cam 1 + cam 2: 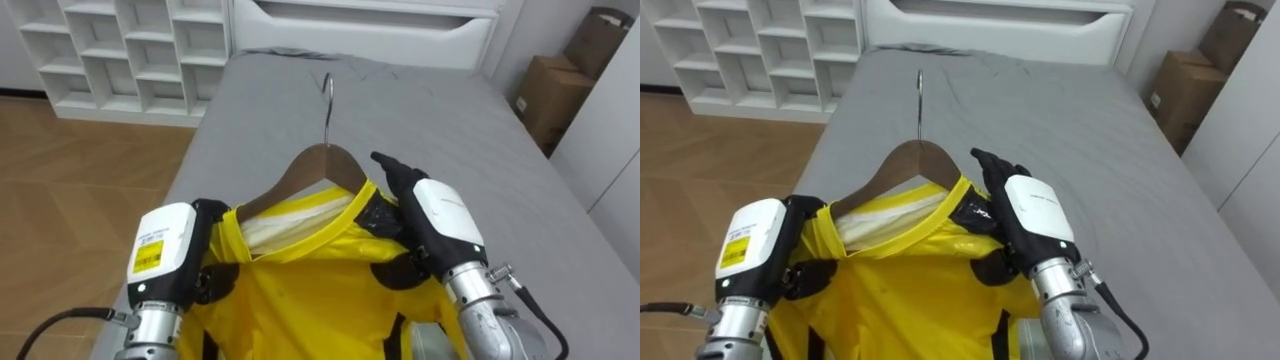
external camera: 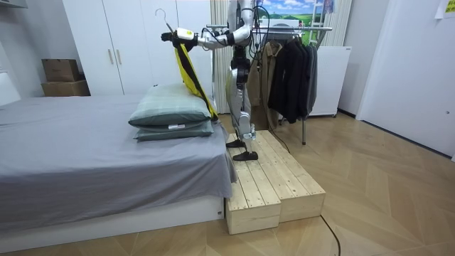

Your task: Hang clothes

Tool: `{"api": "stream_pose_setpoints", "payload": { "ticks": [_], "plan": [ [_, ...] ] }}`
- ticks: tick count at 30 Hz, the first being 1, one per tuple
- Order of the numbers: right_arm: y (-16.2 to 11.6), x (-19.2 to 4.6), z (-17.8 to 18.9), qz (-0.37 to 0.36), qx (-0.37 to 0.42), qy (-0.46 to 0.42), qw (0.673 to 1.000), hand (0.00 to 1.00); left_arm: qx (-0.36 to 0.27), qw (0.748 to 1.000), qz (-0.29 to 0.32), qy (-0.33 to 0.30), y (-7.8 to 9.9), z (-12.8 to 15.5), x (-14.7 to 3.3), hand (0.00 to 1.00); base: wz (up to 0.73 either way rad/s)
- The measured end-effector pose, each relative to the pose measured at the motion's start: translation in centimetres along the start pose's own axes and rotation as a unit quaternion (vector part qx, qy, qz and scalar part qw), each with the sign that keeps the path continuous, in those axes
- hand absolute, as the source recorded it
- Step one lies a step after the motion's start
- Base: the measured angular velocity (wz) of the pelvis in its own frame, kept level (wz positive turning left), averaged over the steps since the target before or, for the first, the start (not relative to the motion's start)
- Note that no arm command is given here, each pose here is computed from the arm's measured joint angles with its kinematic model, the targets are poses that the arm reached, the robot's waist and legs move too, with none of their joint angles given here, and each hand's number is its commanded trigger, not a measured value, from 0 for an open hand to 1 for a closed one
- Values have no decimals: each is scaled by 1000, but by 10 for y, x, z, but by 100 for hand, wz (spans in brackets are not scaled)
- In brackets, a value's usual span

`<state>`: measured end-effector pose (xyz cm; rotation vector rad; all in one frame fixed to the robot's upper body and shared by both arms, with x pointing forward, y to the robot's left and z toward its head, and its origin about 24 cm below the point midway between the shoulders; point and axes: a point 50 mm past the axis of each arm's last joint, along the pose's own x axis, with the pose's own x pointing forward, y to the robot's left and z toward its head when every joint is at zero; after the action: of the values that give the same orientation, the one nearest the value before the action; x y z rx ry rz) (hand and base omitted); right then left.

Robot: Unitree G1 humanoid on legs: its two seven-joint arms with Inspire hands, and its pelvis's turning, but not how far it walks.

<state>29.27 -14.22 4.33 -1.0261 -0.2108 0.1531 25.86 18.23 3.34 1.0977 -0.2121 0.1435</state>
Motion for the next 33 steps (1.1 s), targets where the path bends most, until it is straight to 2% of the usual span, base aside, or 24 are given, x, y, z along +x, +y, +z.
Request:
{"api": "stream_pose_setpoints", "payload": {
  "ticks": [2, 3, 5, 33],
  "plan": [
    [0, 0, 0, 0, -5, -1, 1000, 69, 2, 1000, 1, -3, 1, 1, 1, 100, 5],
    [0, 0, 0, 0, -6, -1, 1000, 81, 2, 1000, -1, -3, 2, 1, 1, 100, 6],
    [0, 0, -1, 1, -7, -1, 1000, 100, 2, 1000, -1, -2, 2, 1, 1, 100, 5],
    [2, -1, -10, 17, -21, 33, 999, 100, 14, 1000, 3, 2, 3, 1, 2, 100, 0]
  ]
}}
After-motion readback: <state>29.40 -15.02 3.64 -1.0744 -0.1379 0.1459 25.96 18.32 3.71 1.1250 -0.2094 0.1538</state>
